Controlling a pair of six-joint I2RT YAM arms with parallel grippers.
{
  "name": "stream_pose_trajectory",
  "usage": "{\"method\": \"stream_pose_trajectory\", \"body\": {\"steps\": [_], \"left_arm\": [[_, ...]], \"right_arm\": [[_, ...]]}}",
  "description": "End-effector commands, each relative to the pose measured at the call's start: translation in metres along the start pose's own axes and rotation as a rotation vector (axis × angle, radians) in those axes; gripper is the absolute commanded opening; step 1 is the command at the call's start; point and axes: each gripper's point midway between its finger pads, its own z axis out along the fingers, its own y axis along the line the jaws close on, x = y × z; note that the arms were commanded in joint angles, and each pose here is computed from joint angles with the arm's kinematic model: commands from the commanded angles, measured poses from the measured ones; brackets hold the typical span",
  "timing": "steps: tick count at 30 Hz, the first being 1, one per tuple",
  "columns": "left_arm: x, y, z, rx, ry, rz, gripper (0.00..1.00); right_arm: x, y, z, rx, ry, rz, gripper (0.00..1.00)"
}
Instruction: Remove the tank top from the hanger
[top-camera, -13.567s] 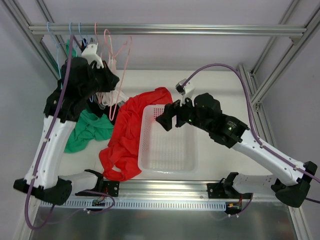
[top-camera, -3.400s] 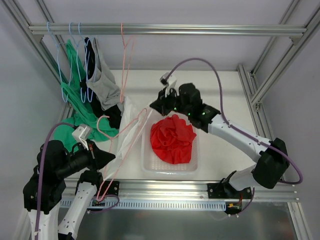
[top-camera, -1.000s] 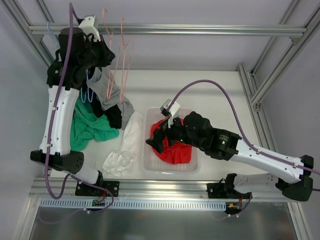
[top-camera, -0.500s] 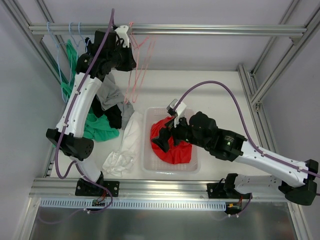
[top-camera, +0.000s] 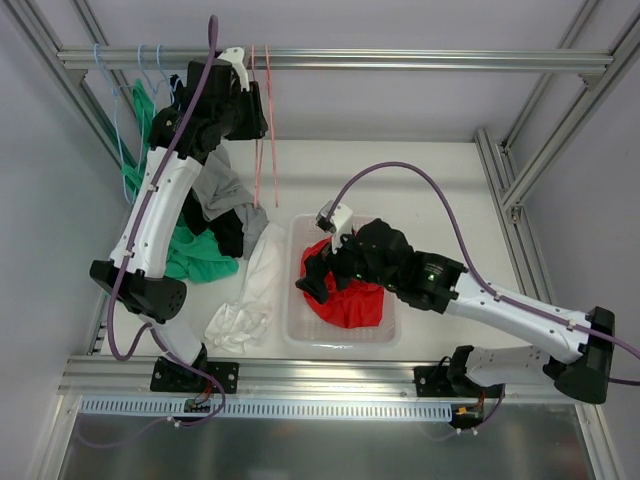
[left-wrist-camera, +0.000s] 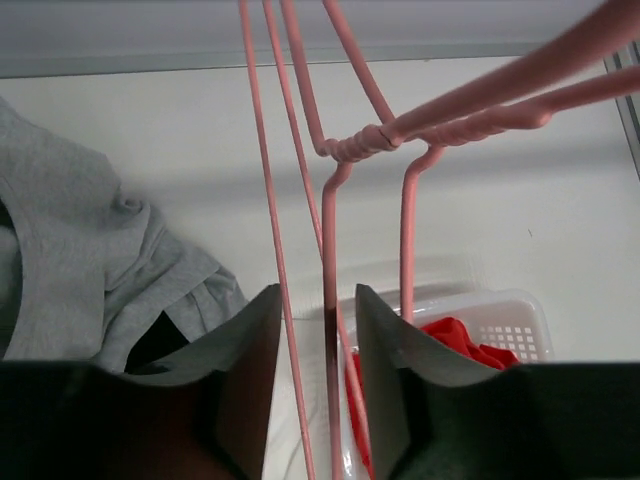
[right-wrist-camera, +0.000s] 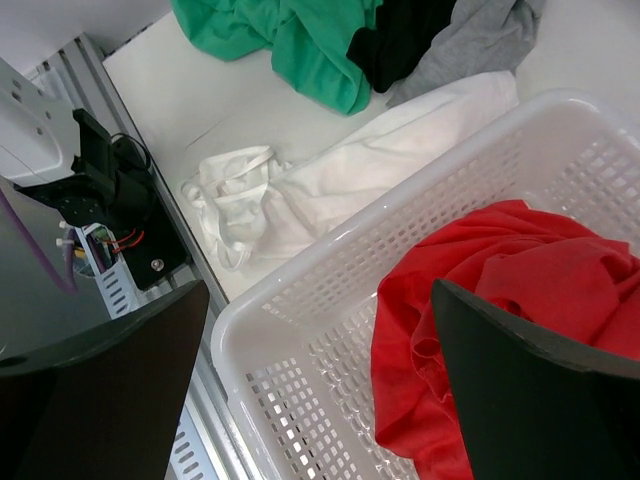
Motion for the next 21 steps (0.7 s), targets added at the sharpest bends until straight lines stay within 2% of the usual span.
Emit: {"method": "stream_pose_trajectory", "body": {"steps": [1,2,3,4,7,8,10,13,14,15,17,18,19,20,21], "left_arm": [[-0.018,0.0,-0.034,-0.008,-0.08,-0.009,0.38],[-0.014,0.003,-0.036,-0.018,-0.073,-0.007,0.47],[-0.018,0.004,-0.049,-0.022,-0.099,-0.004,0.5],[-0.016,0.009,-0.053,-0.047,-0.102,-0.002,0.59],[-0.025,0.018,-0.089,-0.083,-0.174,0.005,0.73],[-0.024,0.022,-0.107,-0.089,-0.2,0.007,0.82],[-0.022,0.029,-0.125,-0.116,-0.225,0.005,0.99],[-0.007,0.047,-0.165,-0.176,-0.277,-0.018,0.99],[0.009,0.062,-0.168,-0.243,-0.265,-0.037,0.99],[0.013,0.07,-0.2,-0.26,-0.331,-0.065,0.99],[0.036,0.088,-0.216,-0.324,-0.352,-0.111,0.99],[0.04,0.1,-0.247,-0.358,-0.431,-0.146,0.99],[0.046,0.106,-0.258,-0.377,-0.456,-0.166,0.99],[0.056,0.112,-0.263,-0.393,-0.465,-0.176,0.99],[0.062,0.118,-0.285,-0.401,-0.522,-0.197,0.99]], "right_arm": [[-0.014,0.01,0.012,-0.059,-0.023,-0.005,1.0],[-0.016,0.011,0.017,-0.062,-0.026,-0.01,0.99],[-0.016,0.015,0.02,-0.086,-0.017,-0.015,0.99],[-0.015,0.02,0.032,-0.117,-0.001,-0.041,1.0],[0.0,0.039,0.056,-0.22,0.074,-0.109,1.0],[-0.009,0.045,0.06,-0.231,0.068,-0.135,1.0],[0.001,0.054,0.069,-0.253,0.116,-0.227,1.0],[0.018,0.072,0.086,-0.316,0.195,-0.319,0.99],[0.034,0.072,0.099,-0.329,0.246,-0.363,1.0],[0.032,0.081,0.103,-0.355,0.249,-0.392,1.0],[0.05,0.08,0.113,-0.361,0.322,-0.459,1.0],[0.071,0.081,0.126,-0.366,0.384,-0.478,0.99],[0.065,0.083,0.133,-0.357,0.382,-0.5,0.99],[0.076,0.081,0.136,-0.349,0.429,-0.516,0.99],[0.096,0.077,0.15,-0.331,0.488,-0.546,0.99]]}}
